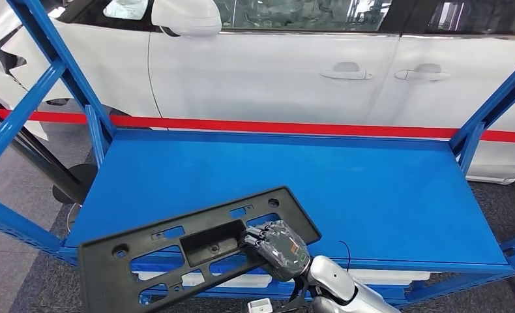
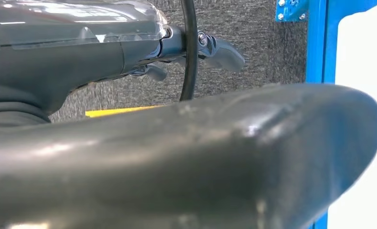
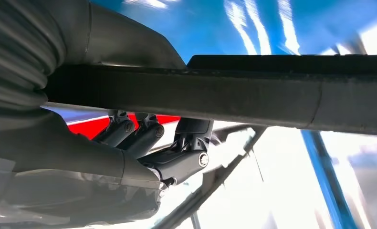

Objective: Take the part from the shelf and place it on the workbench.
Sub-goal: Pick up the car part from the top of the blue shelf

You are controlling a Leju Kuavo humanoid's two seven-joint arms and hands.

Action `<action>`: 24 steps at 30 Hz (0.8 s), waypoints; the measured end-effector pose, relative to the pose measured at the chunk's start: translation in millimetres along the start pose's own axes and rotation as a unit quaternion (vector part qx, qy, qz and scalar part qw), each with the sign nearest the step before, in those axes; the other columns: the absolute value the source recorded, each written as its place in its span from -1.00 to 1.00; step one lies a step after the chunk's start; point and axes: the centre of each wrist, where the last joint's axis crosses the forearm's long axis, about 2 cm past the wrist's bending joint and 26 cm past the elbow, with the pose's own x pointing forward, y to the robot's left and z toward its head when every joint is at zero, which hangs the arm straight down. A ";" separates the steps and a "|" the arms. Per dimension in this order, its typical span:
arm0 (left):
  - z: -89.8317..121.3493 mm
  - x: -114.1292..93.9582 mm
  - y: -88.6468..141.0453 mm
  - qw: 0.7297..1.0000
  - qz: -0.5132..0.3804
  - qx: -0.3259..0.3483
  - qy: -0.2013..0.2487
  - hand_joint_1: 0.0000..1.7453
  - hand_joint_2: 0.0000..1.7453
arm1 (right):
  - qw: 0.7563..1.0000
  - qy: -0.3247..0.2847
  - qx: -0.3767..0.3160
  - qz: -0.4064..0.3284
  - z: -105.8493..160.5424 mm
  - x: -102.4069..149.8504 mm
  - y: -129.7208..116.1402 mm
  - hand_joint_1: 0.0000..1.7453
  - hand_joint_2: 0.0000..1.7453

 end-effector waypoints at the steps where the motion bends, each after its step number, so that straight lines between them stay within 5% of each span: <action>1: 0.4 -0.4 -1.3 1.000 0.002 0.001 0.000 -1.00 -1.00 | 1.000 -0.004 -0.019 -0.016 -1.1 6.4 -3.5 1.00 1.00; 8: 2.6 -3.0 -5.0 1.000 0.011 0.012 -0.001 -1.00 -1.00 | 0.991 -0.021 -0.119 -0.059 0.9 28.6 -31.2 1.00 1.00; 24: 0.4 1.2 -8.8 0.999 0.016 0.021 -0.021 -1.00 -1.00 | 0.989 -0.016 -0.127 -0.067 44.3 18.2 -64.9 1.00 1.00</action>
